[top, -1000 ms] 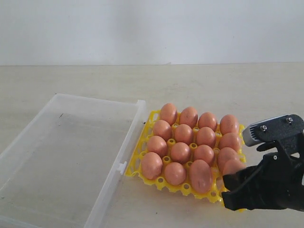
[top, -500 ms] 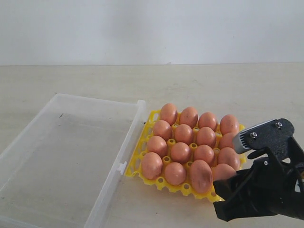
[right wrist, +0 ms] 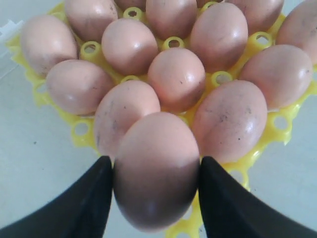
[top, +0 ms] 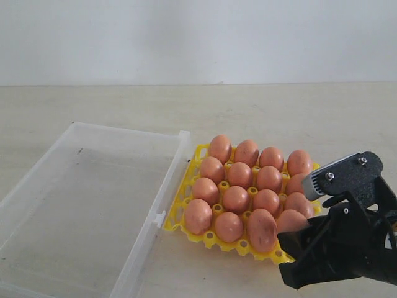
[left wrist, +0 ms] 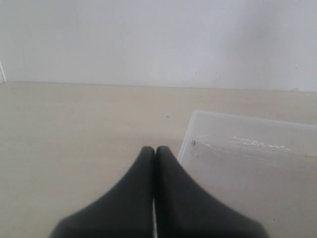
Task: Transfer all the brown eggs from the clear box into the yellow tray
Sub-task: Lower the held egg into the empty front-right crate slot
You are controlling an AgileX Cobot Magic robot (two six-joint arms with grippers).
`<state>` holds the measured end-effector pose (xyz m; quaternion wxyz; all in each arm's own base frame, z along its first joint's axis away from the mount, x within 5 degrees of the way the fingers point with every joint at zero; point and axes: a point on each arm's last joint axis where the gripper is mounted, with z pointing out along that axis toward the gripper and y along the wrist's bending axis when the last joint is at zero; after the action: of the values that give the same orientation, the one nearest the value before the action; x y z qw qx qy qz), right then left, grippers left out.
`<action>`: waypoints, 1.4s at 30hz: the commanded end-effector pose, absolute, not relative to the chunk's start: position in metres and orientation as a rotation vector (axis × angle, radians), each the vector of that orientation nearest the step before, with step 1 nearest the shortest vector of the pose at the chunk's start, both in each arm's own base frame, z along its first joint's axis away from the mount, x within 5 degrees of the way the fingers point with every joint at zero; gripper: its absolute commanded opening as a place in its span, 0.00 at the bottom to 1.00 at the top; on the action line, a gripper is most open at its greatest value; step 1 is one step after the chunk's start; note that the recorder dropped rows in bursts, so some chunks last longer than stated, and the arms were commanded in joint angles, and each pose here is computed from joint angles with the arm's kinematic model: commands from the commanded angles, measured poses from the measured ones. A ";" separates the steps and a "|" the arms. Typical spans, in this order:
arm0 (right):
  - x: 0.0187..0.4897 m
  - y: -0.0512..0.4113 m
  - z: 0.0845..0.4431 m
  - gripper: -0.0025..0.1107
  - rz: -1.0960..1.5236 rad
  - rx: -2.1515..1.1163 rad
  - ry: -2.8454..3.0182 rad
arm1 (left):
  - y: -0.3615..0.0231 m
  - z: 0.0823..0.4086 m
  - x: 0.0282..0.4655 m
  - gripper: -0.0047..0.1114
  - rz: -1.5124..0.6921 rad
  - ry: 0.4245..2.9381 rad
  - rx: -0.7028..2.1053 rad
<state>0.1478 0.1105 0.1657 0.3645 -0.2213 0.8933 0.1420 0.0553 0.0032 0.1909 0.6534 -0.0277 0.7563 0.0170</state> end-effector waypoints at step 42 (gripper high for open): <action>0.154 0.113 0.153 0.02 0.322 -0.572 2.320 | 0.003 0.192 0.055 0.00 0.035 1.714 -0.067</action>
<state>0.1537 0.1127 0.1525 0.3507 -0.2203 0.9015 0.1257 0.0553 0.0032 0.1909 0.6534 -0.0277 0.7563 0.0170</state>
